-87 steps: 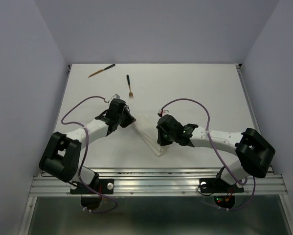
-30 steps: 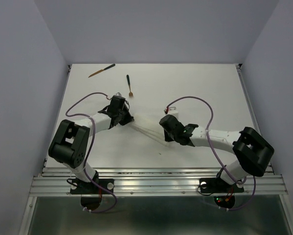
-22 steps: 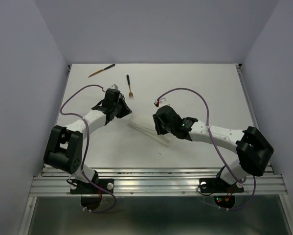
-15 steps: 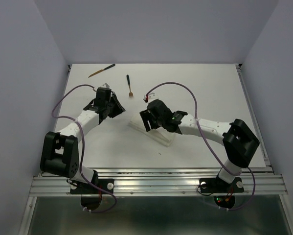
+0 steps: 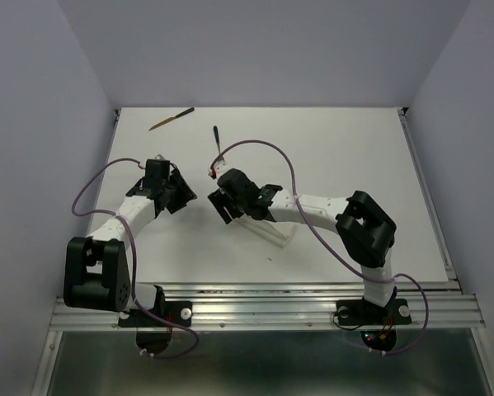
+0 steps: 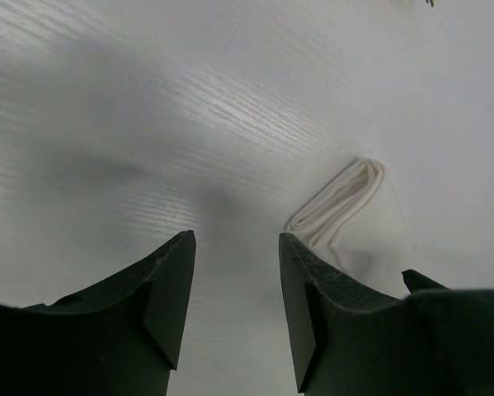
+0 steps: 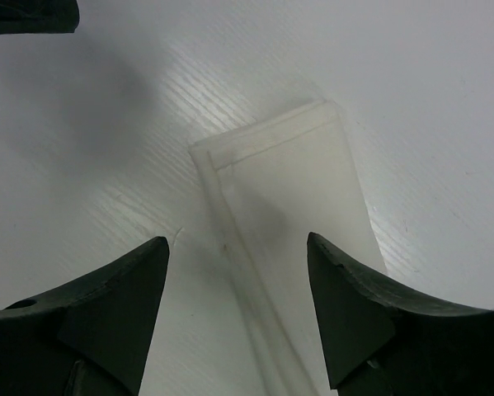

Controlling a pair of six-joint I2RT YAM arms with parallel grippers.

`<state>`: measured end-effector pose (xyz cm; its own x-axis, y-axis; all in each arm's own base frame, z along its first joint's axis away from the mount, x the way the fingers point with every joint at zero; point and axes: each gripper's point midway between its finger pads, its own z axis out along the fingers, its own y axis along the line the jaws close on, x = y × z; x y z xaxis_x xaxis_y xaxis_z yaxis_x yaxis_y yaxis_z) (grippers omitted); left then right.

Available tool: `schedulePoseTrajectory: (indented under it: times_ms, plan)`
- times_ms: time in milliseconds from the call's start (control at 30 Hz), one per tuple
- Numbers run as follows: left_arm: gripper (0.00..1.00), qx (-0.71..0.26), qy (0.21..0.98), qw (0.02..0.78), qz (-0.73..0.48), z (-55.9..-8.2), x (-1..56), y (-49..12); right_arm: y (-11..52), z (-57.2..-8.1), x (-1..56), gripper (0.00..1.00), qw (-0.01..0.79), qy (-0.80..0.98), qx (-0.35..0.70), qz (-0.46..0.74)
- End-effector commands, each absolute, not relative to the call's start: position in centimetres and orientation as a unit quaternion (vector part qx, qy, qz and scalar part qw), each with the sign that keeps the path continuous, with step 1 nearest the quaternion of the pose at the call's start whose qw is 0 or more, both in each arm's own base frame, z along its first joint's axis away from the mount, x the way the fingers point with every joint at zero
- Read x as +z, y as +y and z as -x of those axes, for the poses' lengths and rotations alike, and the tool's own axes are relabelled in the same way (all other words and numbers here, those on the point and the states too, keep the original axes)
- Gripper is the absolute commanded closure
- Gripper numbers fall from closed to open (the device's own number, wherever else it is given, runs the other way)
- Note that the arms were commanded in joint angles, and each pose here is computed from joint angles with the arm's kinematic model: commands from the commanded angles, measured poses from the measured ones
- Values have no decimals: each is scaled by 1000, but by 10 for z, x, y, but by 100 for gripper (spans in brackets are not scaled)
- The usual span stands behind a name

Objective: Fold the napkin into a case and place the utensils inside
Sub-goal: Grasp the top corner of the smaller rectangle folded napkin from the folded napkin.

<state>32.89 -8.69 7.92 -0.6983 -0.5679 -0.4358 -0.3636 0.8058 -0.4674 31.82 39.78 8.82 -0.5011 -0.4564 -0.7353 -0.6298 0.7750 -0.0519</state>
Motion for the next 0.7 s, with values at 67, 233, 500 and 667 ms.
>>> schedulePoseTrajectory:
  times_ms: [67,233,500,667]
  plan:
    - [43,-183,900,302,256,-324,84,-83,424,-327,105,27,427,834,109,332]
    - [40,-190,898,301,258,-322,83,-84,428,-333,96,41,431,838,89,324]
    - [40,-191,898,301,257,-322,82,-82,436,-342,83,53,432,841,79,316]
    - [40,-192,899,300,257,-322,81,-83,435,-343,78,56,430,843,75,314]
